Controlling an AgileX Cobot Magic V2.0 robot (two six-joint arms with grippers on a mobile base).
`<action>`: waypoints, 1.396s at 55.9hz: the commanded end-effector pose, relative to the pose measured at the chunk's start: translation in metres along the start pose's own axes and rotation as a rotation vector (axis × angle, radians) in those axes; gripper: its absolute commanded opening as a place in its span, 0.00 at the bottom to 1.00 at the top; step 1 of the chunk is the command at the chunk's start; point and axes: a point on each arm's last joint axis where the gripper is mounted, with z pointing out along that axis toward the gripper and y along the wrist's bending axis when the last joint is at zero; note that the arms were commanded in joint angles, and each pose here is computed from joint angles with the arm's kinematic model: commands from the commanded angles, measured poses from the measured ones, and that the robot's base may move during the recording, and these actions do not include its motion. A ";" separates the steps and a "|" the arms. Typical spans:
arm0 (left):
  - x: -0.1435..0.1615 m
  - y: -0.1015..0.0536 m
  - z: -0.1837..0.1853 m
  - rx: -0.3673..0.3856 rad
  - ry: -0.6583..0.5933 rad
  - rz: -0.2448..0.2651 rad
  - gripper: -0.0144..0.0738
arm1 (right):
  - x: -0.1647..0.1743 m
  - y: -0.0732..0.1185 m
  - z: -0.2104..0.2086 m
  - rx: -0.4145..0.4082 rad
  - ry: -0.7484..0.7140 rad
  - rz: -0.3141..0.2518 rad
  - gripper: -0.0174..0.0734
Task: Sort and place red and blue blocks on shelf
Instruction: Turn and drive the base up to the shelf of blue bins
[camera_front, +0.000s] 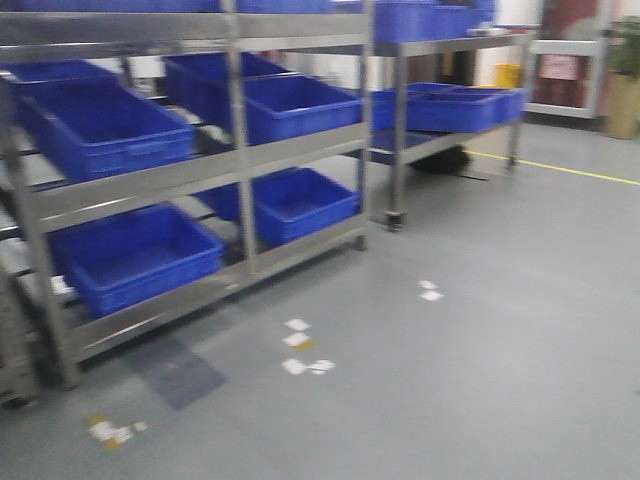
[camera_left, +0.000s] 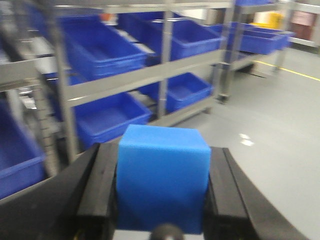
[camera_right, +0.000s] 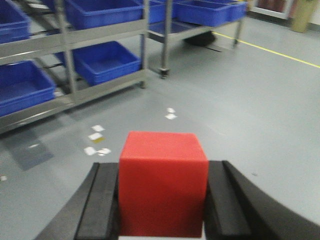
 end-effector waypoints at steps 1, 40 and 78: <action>-0.016 0.000 0.000 -0.007 -0.104 -0.016 0.43 | -0.016 -0.001 -0.002 0.009 -0.109 -0.007 0.61; -0.016 0.000 0.000 -0.007 -0.104 -0.016 0.43 | -0.016 -0.001 -0.002 0.009 -0.109 -0.007 0.61; -0.016 0.000 0.000 -0.007 -0.104 -0.016 0.43 | -0.016 -0.001 -0.002 0.009 -0.109 -0.007 0.61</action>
